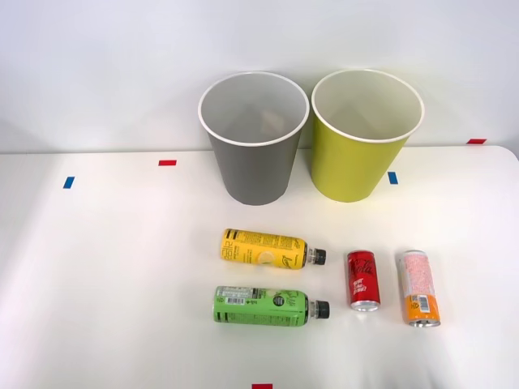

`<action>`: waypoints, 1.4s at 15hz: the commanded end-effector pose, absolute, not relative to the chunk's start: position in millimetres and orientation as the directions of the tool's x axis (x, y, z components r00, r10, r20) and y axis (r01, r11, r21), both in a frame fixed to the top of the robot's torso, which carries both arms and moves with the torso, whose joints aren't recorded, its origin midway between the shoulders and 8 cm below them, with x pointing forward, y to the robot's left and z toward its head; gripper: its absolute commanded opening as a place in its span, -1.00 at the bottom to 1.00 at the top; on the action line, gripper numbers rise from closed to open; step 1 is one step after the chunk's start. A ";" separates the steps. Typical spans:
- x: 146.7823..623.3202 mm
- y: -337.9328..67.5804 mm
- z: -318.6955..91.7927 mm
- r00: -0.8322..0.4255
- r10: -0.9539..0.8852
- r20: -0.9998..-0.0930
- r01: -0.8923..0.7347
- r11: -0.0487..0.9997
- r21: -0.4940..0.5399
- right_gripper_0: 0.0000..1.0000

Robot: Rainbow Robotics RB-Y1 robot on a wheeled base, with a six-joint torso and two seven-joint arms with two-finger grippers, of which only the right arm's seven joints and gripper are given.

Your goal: Put cans in the gray bin, plastic bottles in the light green bin

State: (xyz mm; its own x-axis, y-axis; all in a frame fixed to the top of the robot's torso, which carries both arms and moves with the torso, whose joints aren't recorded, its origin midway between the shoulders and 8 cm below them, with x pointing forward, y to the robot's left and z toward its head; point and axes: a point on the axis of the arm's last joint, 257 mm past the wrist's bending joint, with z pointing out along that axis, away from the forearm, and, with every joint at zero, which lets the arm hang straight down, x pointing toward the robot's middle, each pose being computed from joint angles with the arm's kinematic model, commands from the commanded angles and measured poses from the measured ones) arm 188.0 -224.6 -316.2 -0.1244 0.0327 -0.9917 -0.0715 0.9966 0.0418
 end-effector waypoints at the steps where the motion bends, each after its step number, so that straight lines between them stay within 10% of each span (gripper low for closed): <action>1: 188.0 -224.6 -316.2 -0.124 0.033 -0.992 -0.071 0.997 0.042 1.00; 21: 188.0 -224.6 -316.2 -0.124 0.033 -0.992 -0.071 0.997 0.042 1.00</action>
